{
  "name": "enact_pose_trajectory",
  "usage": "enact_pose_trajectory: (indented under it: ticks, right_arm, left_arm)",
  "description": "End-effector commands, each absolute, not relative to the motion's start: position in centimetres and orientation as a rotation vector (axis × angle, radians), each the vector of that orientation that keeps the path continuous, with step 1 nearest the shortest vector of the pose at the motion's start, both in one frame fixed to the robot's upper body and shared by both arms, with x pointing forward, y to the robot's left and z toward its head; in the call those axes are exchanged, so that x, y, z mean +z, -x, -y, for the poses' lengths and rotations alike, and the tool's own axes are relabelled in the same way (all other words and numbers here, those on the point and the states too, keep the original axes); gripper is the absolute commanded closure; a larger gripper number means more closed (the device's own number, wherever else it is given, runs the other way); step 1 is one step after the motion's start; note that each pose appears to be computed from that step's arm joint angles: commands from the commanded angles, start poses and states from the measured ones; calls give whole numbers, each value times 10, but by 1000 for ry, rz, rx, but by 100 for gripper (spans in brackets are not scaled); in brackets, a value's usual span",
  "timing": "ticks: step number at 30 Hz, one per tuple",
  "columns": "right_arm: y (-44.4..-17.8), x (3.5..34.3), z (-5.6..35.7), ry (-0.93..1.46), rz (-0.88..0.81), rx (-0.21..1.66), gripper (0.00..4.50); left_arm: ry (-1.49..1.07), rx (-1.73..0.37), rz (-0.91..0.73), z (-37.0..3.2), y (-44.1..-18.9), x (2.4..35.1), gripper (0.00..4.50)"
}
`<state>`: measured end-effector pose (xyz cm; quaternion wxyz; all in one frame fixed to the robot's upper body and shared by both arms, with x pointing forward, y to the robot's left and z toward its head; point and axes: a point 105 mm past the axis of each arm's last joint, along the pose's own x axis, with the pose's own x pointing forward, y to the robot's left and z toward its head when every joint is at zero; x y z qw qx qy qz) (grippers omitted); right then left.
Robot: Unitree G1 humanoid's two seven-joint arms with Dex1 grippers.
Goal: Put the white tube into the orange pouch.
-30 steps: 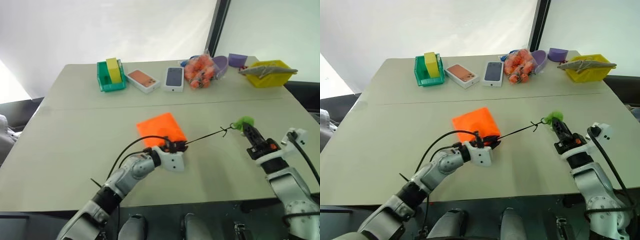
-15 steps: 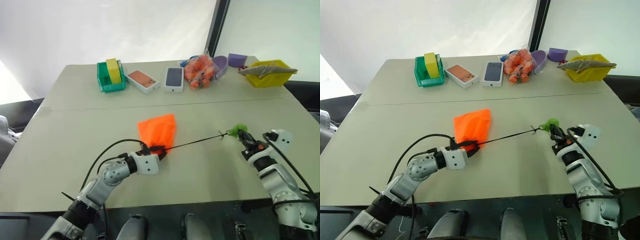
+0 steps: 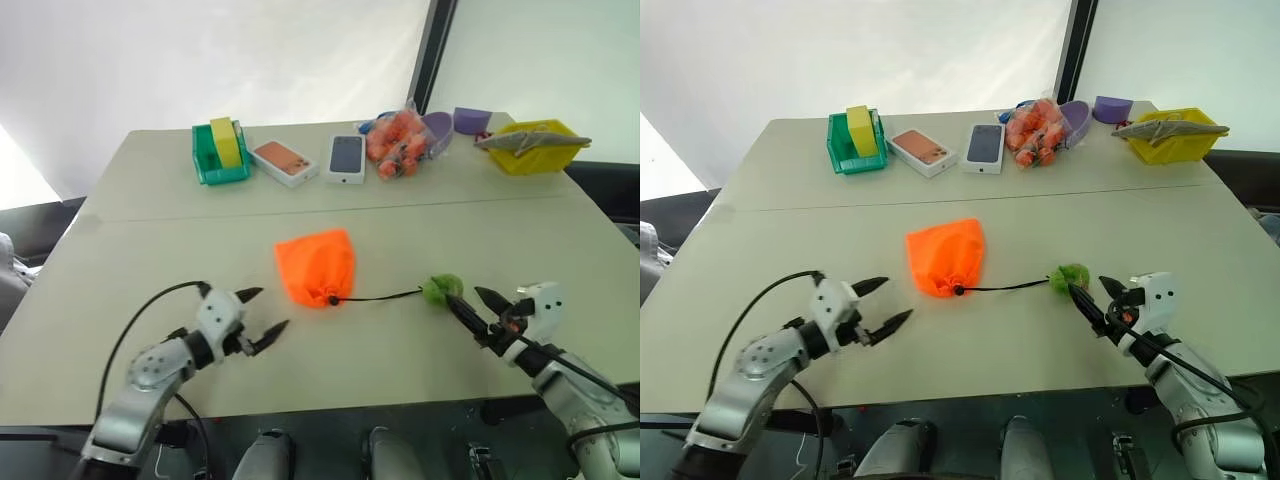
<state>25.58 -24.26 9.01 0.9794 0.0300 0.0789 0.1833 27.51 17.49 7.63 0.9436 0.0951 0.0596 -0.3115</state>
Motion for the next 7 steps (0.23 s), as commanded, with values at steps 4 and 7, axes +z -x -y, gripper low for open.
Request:
enact_pose_trajectory:
  ticks: [4,7]
  right_arm:
    - [-253,94,243,2,-141,448,94]
    - [-258,100,241,3,-113,464,94]
  left_arm:
    - [-115,-387,-144,-230,-285,77,31]
    - [-79,-354,-140,-236,-288,78,31]
